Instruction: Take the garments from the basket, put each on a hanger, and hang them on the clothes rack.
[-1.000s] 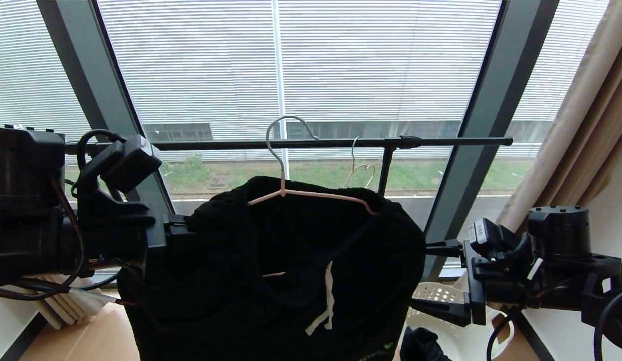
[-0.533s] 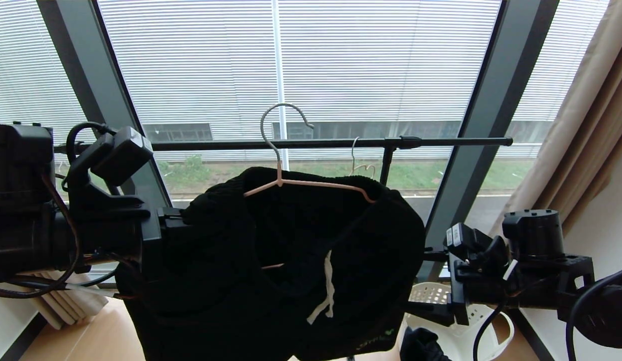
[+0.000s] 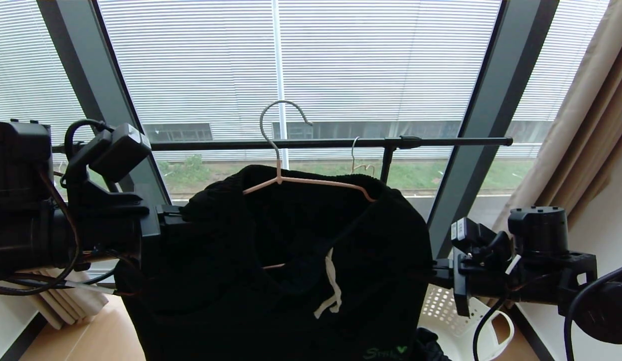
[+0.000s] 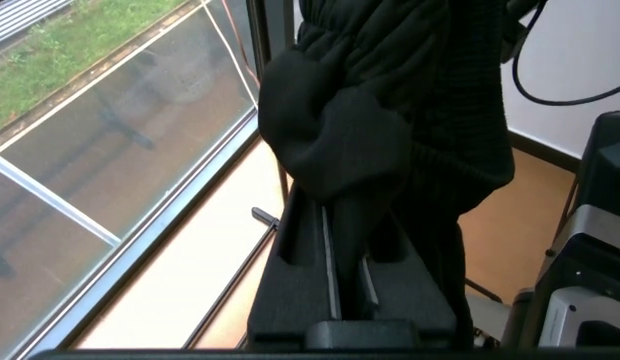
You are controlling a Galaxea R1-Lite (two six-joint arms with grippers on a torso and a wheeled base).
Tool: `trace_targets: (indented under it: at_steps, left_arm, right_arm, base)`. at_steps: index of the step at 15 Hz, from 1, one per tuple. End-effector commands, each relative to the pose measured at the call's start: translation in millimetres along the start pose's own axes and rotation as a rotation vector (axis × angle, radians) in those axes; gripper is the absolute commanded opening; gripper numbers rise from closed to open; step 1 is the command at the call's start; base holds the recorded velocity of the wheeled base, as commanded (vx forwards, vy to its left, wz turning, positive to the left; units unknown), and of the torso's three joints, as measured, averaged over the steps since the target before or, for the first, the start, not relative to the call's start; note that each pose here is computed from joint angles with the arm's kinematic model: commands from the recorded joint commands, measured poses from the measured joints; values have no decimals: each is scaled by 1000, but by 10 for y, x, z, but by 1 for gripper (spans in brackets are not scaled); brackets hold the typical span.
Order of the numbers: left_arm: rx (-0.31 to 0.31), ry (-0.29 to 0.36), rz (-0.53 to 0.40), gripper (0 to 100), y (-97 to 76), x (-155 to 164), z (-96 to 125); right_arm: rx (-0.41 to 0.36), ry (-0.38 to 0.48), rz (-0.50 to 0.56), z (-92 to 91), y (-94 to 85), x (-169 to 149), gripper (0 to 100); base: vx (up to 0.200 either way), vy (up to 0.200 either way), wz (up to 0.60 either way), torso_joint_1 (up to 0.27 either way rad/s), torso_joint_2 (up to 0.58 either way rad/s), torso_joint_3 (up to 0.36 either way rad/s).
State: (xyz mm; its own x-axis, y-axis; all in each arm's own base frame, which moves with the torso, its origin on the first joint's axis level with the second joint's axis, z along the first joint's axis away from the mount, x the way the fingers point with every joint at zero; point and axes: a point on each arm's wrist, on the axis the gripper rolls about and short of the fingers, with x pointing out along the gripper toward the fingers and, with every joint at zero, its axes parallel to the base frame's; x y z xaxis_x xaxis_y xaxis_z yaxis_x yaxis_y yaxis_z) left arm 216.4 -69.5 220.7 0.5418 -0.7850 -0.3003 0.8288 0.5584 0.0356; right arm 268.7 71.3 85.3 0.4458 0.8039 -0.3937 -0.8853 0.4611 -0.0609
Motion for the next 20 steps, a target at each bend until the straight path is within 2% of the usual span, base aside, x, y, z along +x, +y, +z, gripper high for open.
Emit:
trace_targets:
  at_steps: [1, 8, 14, 15, 17, 20]
  left_arm:
    - [-1, -2, 13, 0, 23, -19, 2]
    - [-4, -14, 63, 0, 93, -116, 16]
    - [-10, -6, 57, 0, 97, -94, -4]
    - [-10, -6, 59, 0, 98, -94, -4]
    - [-14, -6, 63, 0, 105, -100, -6]
    - [-43, 12, 106, 0, 179, -159, -89]
  right_arm:
    - [4, -4, -32, -33, -60, -60, 0]
    - [7, -7, -72, -57, -137, -144, 0]
    - [-19, -3, -46, -52, -45, -127, 0]
    - [-28, -6, -45, -40, -35, -129, 100]
    - [-53, -20, -24, 32, 59, -123, 100]
    - [-70, -33, -33, 84, 74, -157, 100]
  base:
    - [0, 0, 0, 0, 0, 0]
    - [0, 0, 0, 0, 0, 0]
    - [0, 0, 0, 0, 0, 0]
    - [0, 0, 0, 0, 0, 0]
    - [0, 0, 0, 0, 0, 0]
    - [0, 0, 0, 0, 0, 0]
